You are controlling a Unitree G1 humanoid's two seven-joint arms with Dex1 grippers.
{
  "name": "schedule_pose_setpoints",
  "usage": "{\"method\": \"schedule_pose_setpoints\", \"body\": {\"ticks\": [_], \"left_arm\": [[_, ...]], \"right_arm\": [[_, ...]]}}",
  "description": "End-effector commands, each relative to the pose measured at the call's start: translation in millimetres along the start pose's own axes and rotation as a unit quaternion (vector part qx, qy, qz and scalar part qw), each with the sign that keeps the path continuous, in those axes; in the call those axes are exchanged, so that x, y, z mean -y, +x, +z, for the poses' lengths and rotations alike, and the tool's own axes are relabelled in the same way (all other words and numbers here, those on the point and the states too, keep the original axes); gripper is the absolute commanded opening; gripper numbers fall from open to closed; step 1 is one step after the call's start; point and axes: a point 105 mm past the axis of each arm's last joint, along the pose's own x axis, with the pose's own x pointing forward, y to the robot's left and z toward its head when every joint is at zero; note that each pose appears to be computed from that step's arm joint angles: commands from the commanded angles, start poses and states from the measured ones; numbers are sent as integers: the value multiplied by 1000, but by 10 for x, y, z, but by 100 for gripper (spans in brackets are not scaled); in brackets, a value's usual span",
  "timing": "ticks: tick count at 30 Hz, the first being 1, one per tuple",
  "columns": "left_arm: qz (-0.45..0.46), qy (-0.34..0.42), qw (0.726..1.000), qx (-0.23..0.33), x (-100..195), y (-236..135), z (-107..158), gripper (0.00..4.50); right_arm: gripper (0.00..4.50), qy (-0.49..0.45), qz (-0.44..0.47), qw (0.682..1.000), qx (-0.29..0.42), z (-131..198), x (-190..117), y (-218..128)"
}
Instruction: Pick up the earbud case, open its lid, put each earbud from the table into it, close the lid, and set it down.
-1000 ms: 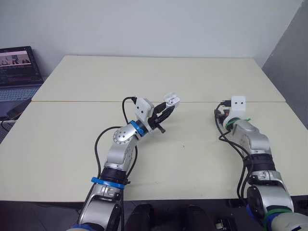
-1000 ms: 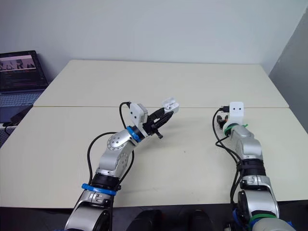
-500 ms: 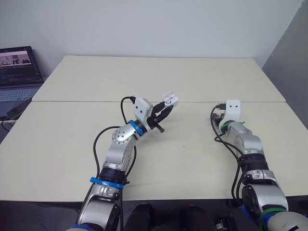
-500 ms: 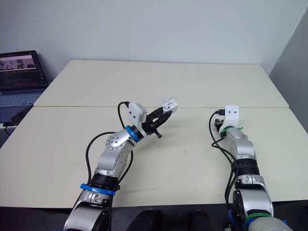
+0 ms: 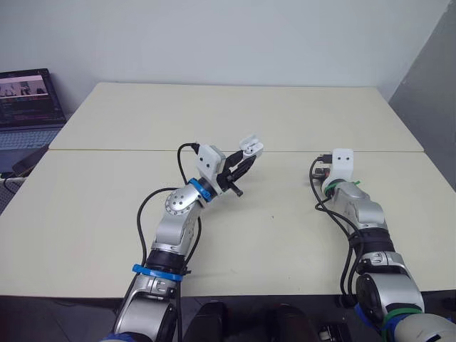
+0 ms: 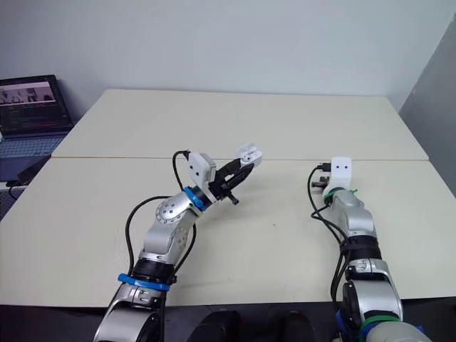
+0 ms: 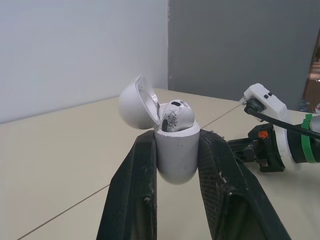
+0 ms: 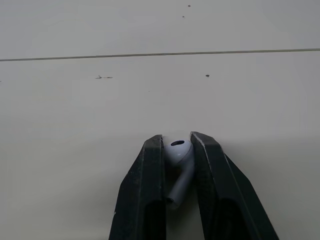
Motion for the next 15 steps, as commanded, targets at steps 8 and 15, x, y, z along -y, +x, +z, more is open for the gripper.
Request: {"method": "schedule_pose_setpoints", "body": {"ticks": [8, 15], "left_arm": [[-3, 13, 1000, 20, 51, -40, 113, 75], [3, 6, 1000, 15, 71, -71, 62, 75]], "right_arm": [[41, -204, 260, 943, 44, 238, -185, -813], [41, -374, 342, 858, -83, -120, 352, -1452]]}}
